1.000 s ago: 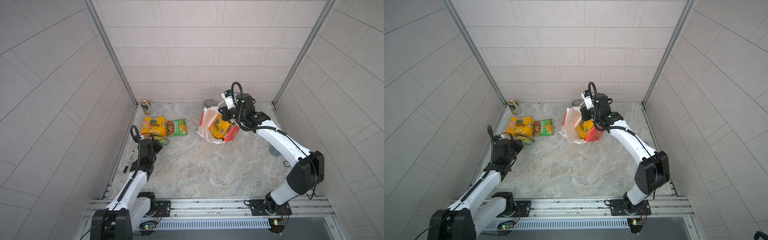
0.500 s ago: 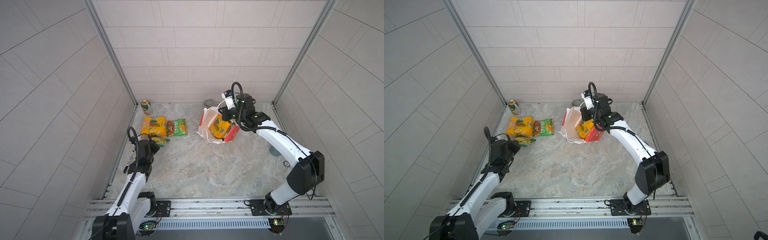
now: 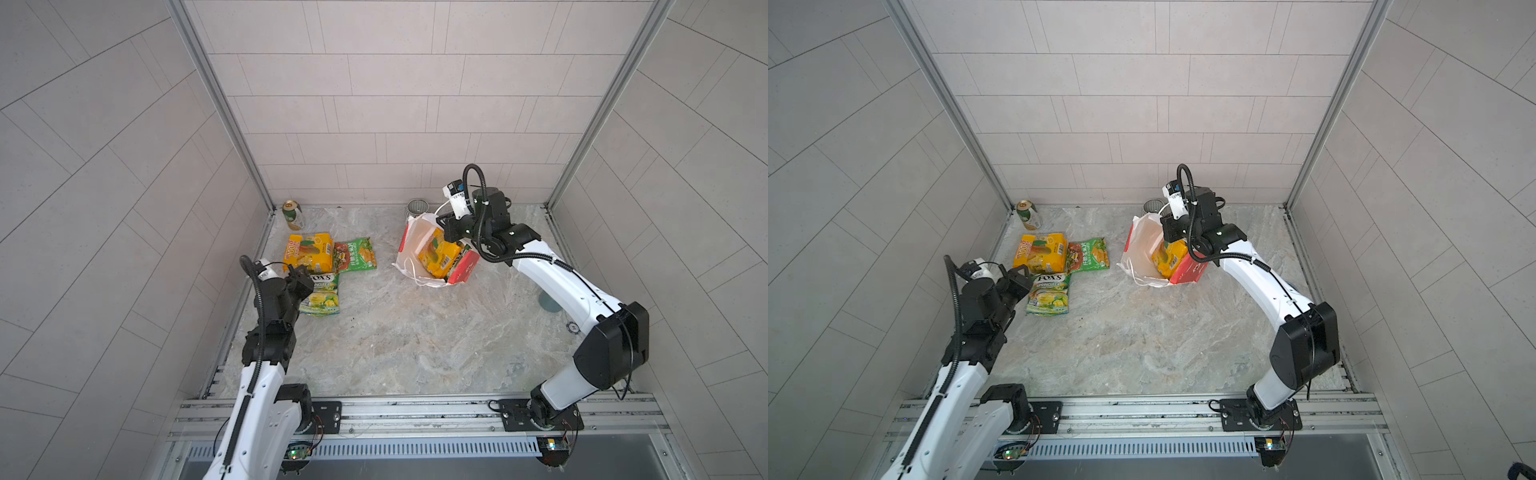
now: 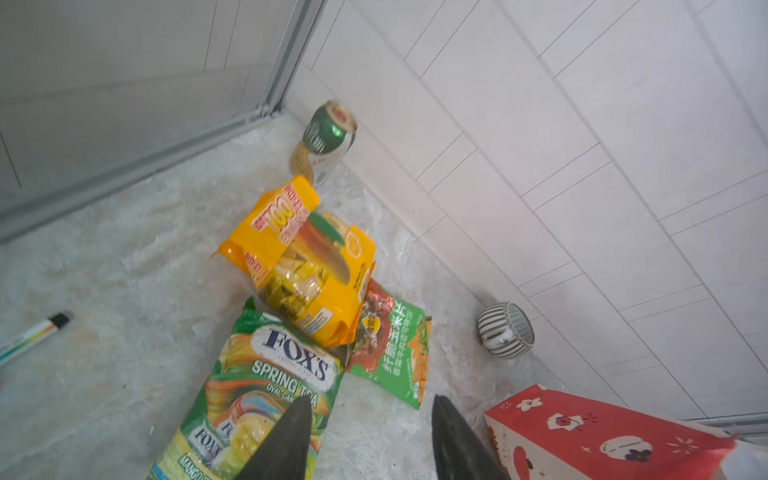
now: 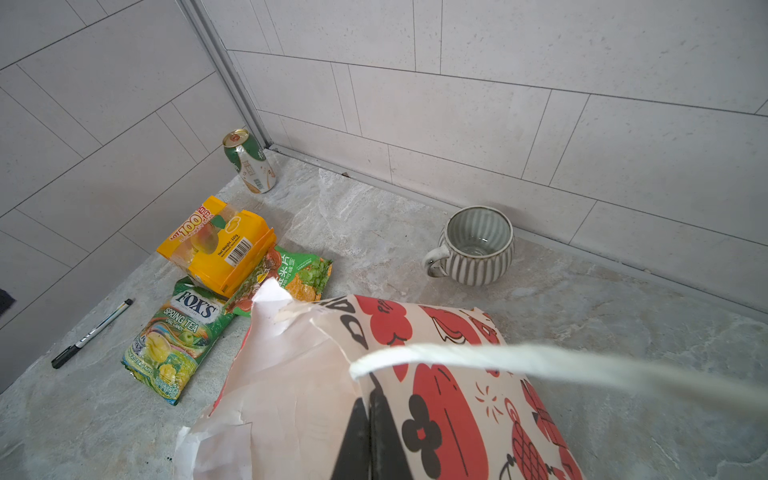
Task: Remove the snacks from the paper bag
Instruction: 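Open the left gripper and release the Fox's packet, then raise it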
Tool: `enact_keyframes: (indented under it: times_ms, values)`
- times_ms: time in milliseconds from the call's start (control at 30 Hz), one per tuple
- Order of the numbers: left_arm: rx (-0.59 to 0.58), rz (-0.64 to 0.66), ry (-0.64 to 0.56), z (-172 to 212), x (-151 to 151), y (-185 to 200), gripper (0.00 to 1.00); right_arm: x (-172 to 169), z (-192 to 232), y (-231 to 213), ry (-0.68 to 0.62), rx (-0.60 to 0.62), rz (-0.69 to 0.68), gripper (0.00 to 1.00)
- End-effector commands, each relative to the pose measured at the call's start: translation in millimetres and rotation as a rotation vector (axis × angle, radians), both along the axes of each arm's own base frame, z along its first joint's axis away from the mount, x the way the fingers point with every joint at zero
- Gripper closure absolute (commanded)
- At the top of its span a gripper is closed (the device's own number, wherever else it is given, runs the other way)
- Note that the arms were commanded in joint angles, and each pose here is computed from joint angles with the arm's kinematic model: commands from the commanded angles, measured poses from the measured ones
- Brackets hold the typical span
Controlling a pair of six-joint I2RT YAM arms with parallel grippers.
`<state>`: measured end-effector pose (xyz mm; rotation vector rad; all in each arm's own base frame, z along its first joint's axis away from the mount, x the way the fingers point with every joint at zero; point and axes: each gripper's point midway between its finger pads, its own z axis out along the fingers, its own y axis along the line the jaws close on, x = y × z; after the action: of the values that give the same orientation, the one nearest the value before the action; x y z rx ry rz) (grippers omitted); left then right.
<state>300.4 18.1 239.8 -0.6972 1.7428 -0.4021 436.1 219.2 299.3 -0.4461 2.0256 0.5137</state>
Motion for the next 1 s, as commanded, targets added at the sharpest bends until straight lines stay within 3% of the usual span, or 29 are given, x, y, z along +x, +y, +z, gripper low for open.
enact_keyframes:
  times_ms: [0,167,367,500,600,967]
  values:
    - [0.127,-0.100,0.068,7.1,6.4,-20.3,0.48,-7.1,16.7,-1.8,-0.029,0.030,0.001,1.00]
    - [0.162,-0.379,0.335,-47.9,46.0,-86.3,0.59,-6.9,14.1,-2.4,-0.024,0.027,-0.001,1.00]
    - [0.296,-0.532,0.646,-114.6,60.4,-131.8,0.69,-7.4,14.2,-3.8,-0.026,0.018,-0.004,0.99]
    - [0.351,-0.539,0.826,-155.3,55.6,-127.3,0.86,-6.6,12.1,-3.4,-0.022,0.016,-0.003,0.99]
    - [0.417,-0.502,0.912,-171.3,51.5,-112.8,0.91,-6.7,12.9,-3.3,-0.024,0.017,-0.002,0.99]
    - [0.497,-0.443,1.020,-207.7,53.6,-88.7,0.93,-7.6,15.3,-4.6,-0.031,0.015,-0.002,0.99]
